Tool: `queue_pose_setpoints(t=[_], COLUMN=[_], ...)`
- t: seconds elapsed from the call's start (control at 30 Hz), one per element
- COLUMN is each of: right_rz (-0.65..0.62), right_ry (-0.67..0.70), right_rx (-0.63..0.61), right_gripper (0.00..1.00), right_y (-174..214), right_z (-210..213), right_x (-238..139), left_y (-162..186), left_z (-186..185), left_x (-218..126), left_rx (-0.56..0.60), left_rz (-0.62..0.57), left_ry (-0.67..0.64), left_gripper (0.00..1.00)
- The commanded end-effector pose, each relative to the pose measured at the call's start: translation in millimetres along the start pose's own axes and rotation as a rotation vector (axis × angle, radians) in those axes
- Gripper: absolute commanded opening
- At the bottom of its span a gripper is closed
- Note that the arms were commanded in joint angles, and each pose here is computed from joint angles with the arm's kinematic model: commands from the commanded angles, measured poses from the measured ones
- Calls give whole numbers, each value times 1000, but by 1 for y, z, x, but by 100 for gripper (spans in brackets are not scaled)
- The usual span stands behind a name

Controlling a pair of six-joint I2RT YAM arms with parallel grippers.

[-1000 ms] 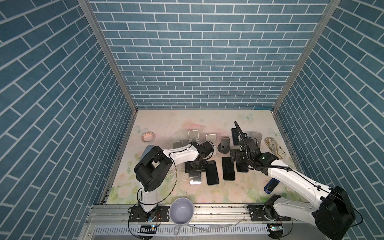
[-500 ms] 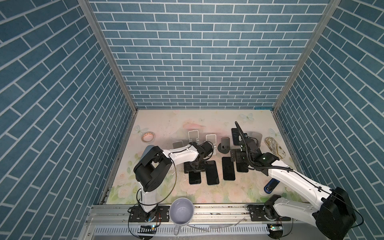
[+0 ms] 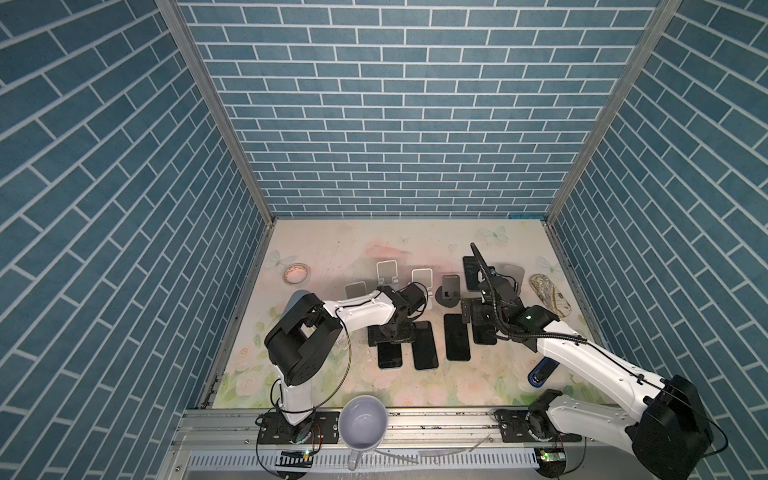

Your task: Remove the phone from the phone stand

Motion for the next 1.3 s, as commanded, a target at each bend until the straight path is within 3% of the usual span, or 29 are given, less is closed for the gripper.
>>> queue_pose_setpoints(t=[0.0, 0.43, 0.8, 0.9, 1.17, 1.27], right_rz=[12, 24, -5, -39, -103, -122], right_ry=[13, 15, 108, 194, 453, 468], right_rx=[-8, 3, 5, 8, 58, 88], right_gripper=[99, 99, 99, 99, 99, 99], right_y=[5, 1, -13, -23, -36, -36], right_z=[-3, -2, -16, -31, -81, -95], right_x=[0, 0, -6, -12, -31, -31], left_y=[-3, -15, -31, -37, -49, -52], left_z=[0, 1, 30, 52, 121, 146], left_x=[-3, -47, -121, -137, -155, -160], left_rx=[36, 130, 192, 174, 14, -52], left_rz=[-56, -246, -650, -760, -879, -932], left_ry=[21, 49, 88, 47, -21, -31], left_gripper=[96, 100, 100, 100, 100, 100])
Point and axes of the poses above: each gripper's point midway between its finger pads, its own x axis out along the fingers, its own z axis along the line the jaws close on, y = z × x, the point moved 5 cm from there along -x, back along the fingers, and after that the axes turned 6 degrees about -x, right-handed, at the moved point
